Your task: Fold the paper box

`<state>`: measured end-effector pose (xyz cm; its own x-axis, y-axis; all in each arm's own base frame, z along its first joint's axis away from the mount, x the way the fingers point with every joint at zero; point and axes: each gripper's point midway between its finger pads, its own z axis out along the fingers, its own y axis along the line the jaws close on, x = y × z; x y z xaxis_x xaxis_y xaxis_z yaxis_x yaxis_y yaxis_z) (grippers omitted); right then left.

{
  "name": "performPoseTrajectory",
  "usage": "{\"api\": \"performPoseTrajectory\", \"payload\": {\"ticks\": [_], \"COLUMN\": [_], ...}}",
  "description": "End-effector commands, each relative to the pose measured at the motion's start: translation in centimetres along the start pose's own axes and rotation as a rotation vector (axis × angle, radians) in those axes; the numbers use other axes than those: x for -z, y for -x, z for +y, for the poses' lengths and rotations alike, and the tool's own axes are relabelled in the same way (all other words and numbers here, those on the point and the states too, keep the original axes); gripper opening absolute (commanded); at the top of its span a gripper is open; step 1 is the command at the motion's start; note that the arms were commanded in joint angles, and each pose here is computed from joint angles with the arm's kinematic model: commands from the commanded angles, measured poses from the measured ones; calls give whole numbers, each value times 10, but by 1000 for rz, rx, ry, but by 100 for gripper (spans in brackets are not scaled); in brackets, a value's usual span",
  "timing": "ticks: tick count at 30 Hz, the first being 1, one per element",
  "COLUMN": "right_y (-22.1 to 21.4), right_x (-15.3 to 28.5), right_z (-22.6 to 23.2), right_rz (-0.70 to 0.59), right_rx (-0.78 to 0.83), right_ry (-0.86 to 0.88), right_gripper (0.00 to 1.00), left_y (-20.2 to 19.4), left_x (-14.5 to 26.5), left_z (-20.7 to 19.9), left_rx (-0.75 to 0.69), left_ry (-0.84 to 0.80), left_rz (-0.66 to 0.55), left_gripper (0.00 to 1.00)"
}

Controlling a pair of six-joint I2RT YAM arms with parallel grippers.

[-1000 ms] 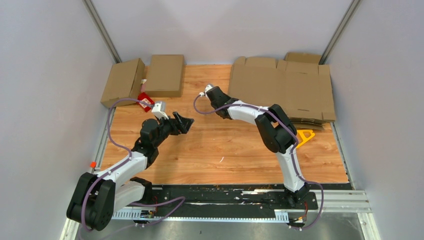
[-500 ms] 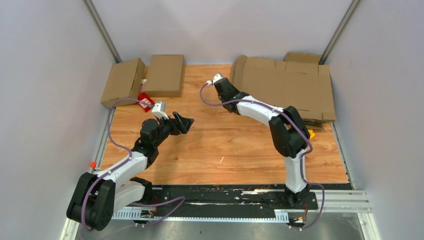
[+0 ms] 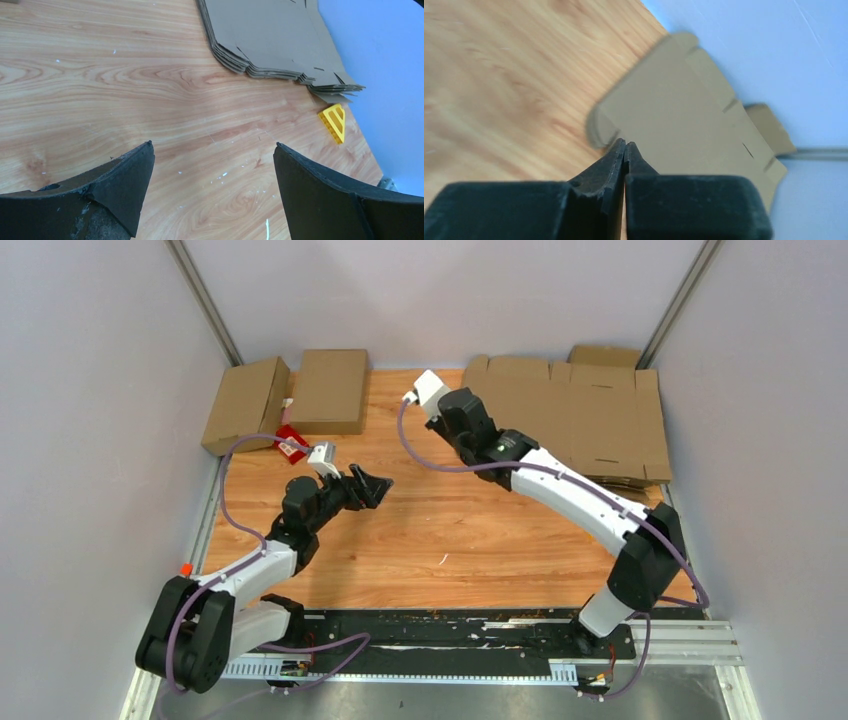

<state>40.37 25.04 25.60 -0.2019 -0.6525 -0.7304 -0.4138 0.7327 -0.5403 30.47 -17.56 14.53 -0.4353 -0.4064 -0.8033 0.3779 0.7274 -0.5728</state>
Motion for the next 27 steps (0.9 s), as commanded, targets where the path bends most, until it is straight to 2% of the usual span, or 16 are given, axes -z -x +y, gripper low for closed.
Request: {"api": "performPoseTrajectory", "payload": {"ticks": [1, 2, 5, 7, 12, 14, 21, 27], "right_y": [3, -2, -19, -32, -67, -75, -88, -93], "right_x": [26, 25, 15, 1, -38, -52, -92, -119], "right_z": [33, 33, 30, 29, 13, 14, 23, 34], "right_rz": [-40, -39, -6, 37, 193, 220, 273, 262], "right_rx": [-32, -46, -64, -80, -236, -316, -471, -591], "right_ry": [135, 129, 74, 37, -31, -6, 24, 74], "right_gripper": [8, 17, 67, 79, 91, 99, 100, 95], "left_y": [20, 21, 20, 22, 23, 23, 22, 21], "left_x": [-6, -6, -5, -5, -2, -2, -3, -3], "left_z": [-23, -24, -22, -22, -19, -18, -15, -15], "left_rx": [-8, -8, -2, -3, -13, -15, -19, -20], "left_ry": [-89, -91, -86, -81, -64, -57, -47, -46], "left_rz": [-48, -51, -51, -57, -66, -68, -66, -66], "left_gripper": [96, 97, 97, 97, 97, 97, 97, 97]}}
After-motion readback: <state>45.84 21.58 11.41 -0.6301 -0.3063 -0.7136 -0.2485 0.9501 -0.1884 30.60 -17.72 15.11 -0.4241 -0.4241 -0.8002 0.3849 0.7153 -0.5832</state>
